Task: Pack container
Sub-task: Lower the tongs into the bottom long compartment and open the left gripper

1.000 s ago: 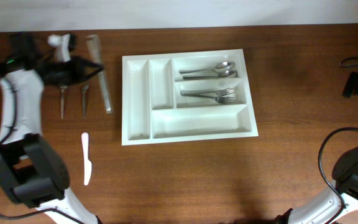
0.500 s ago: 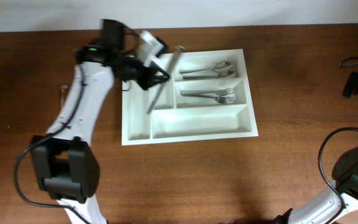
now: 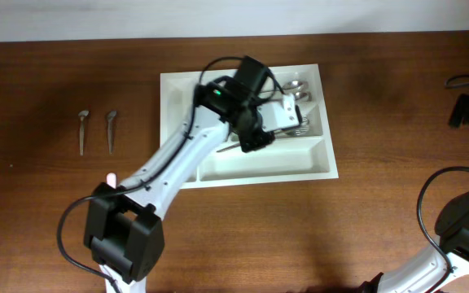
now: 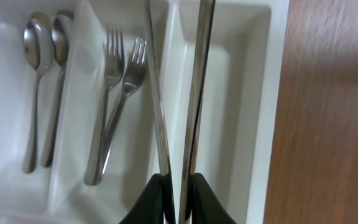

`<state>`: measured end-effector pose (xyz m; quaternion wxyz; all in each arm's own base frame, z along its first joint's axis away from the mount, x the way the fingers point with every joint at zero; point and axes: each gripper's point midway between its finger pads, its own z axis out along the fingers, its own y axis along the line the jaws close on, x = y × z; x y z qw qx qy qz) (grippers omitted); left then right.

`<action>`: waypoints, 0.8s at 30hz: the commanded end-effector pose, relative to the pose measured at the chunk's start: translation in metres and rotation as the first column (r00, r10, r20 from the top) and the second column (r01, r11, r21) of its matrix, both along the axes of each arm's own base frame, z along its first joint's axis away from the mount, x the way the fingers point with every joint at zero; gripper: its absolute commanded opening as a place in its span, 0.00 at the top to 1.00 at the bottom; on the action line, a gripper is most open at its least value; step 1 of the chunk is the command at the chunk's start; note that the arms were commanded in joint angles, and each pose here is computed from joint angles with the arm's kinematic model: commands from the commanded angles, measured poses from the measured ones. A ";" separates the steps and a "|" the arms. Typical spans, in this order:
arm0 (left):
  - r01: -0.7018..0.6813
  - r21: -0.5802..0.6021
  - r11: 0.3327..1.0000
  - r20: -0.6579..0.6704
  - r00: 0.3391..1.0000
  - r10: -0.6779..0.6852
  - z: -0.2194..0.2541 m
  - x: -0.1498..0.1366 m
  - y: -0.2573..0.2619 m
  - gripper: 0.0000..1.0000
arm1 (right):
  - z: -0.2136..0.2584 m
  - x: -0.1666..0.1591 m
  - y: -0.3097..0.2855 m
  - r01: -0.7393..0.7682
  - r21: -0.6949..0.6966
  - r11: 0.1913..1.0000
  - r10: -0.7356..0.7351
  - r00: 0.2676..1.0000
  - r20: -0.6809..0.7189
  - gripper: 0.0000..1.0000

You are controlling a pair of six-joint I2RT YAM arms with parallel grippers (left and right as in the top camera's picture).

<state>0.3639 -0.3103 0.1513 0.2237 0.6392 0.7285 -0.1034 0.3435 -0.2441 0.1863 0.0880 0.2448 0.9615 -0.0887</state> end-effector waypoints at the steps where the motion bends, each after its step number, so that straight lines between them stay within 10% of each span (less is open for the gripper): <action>1: 0.015 0.099 0.995 0.081 0.996 -0.023 -0.001 0.007 0.006 0.98 | 0.001 0.000 0.001 -0.005 -0.003 1.000 0.005 1.000 0.001 0.01; 24: 0.065 0.228 0.971 -0.148 0.988 -0.031 -0.092 -0.013 0.012 0.97 | 0.001 0.000 0.001 -0.005 -0.003 1.000 0.005 1.000 0.001 0.01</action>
